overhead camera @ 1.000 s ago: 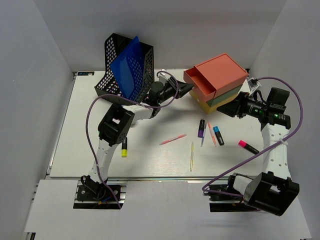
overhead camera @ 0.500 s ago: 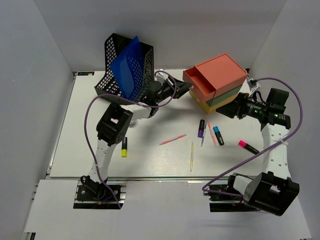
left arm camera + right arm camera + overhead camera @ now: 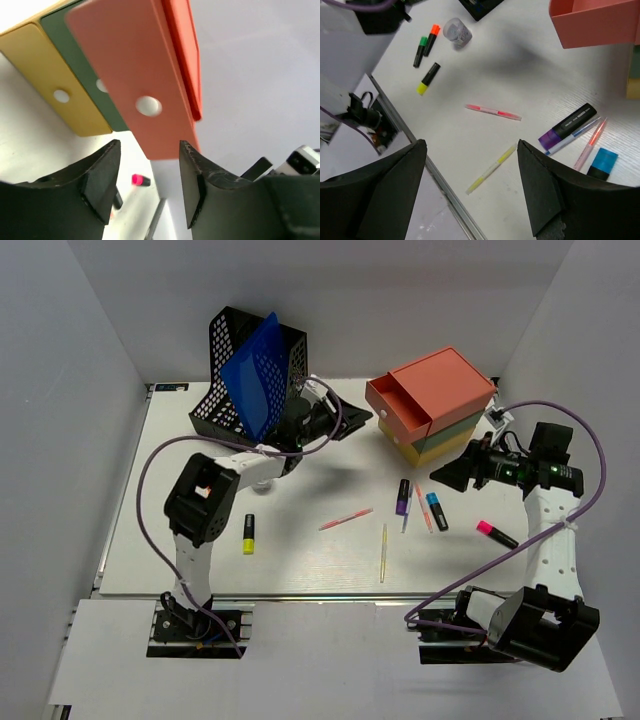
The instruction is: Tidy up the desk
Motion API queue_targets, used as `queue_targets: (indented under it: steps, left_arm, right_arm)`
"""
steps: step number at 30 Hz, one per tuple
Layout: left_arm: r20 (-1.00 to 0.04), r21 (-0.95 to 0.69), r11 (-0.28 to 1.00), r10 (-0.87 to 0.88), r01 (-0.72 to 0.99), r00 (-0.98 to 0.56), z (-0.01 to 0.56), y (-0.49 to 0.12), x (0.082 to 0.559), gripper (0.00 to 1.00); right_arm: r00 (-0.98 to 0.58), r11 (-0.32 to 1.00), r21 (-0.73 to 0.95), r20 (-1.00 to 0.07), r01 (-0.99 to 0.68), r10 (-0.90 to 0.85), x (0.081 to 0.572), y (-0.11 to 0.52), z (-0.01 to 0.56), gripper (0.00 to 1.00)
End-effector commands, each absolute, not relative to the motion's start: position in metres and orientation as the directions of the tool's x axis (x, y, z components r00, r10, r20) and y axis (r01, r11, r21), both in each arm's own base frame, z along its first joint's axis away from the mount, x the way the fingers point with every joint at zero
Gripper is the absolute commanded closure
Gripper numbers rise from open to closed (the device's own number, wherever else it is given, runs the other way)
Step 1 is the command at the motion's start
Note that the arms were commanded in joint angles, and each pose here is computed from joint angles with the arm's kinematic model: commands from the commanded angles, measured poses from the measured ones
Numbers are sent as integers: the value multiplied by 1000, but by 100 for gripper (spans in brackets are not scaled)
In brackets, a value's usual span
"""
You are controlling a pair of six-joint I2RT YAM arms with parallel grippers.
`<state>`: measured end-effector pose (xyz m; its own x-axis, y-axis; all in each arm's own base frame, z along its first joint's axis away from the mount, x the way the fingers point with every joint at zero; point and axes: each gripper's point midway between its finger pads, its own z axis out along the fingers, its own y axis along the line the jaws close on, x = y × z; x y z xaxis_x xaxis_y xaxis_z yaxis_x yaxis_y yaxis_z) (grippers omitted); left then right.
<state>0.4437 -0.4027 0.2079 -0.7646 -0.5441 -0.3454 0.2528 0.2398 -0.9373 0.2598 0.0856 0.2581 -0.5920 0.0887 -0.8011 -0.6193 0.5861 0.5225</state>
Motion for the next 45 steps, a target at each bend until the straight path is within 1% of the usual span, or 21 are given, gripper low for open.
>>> queue_targets:
  steps: [1,3,5,6,7,9,10,12,13,15,16,17,18,19,20,23,24,29,30,34,45]
  left_arm:
    - [-510,-853,377,-453,362,-731,242,-384,420,43]
    - [-558,-812,454,-419,367,-716,242,-377,413,47]
    - [-622,-740,555,-350,380,-701,241,-362,398,56]
    - [-643,-710,596,-332,374,-690,237,-356,393,61]
    - [-639,-701,619,-325,354,-698,233,-349,387,75]
    - [-622,-656,696,-278,293,-732,218,-324,365,87]
    - [-614,-618,747,-262,247,-744,206,-310,358,94]
    - [-646,-552,800,-234,233,-727,206,-286,345,99]
    - [-640,-495,851,-222,175,-736,195,-267,339,100]
    - [-662,-411,902,-194,135,-724,192,-242,332,100]
    - [-653,-337,938,-172,79,-737,180,-223,326,98]
    - [-653,-298,953,-166,49,-739,178,-210,324,85]
    - [-651,-261,965,-153,30,-744,174,-202,322,79]
    - [-628,-213,977,-142,-6,-765,165,-187,316,74]
    - [-638,-162,986,-136,-41,-758,163,-176,317,64]
    - [-648,-41,995,-95,-91,-756,155,-153,318,51]
    - [-654,-14,994,-89,-106,-752,153,-147,319,44]
    - [-645,114,981,-45,-154,-763,137,-132,328,25]
    - [-645,143,977,-32,-161,-763,134,-129,330,17]
    - [-626,205,967,9,-154,-780,114,-128,345,11]
    - [-604,196,970,5,-142,-797,82,-134,384,10]
  right_arm:
    - [-464,536,364,-884,-762,-61,238,94,268,23]
    - [-437,508,326,-893,-797,-112,229,98,263,29]
    - [-441,486,320,-884,-813,-156,216,102,255,36]
    - [-417,471,292,-890,-833,-186,213,104,250,44]
    - [-407,471,274,-889,-839,-208,210,104,247,48]
    - [-386,455,249,-891,-855,-238,206,108,241,56]
    - [-380,449,240,-890,-861,-253,202,111,237,58]
    - [-366,454,219,-892,-863,-266,204,112,235,60]
    - [-364,445,213,-886,-870,-286,201,116,229,60]
    - [-353,459,190,-885,-868,-302,207,116,225,61]
    - [-376,463,204,-870,-863,-318,206,120,220,61]
    - [-394,486,205,-859,-850,-327,211,119,214,59]
    - [-377,465,196,-863,-863,-337,210,124,214,56]
    - [-412,491,213,-843,-845,-345,213,123,207,52]
    - [-409,465,216,-836,-858,-366,210,131,204,48]
    - [-411,477,199,-822,-856,-394,216,135,197,41]
    - [-414,486,190,-813,-853,-409,217,134,194,40]
    - [-423,472,202,-799,-858,-427,216,142,186,34]
    - [-426,468,207,-796,-859,-430,215,143,184,33]
    - [-433,468,214,-792,-857,-430,214,145,179,30]
    - [-428,478,195,-786,-856,-446,214,141,178,29]
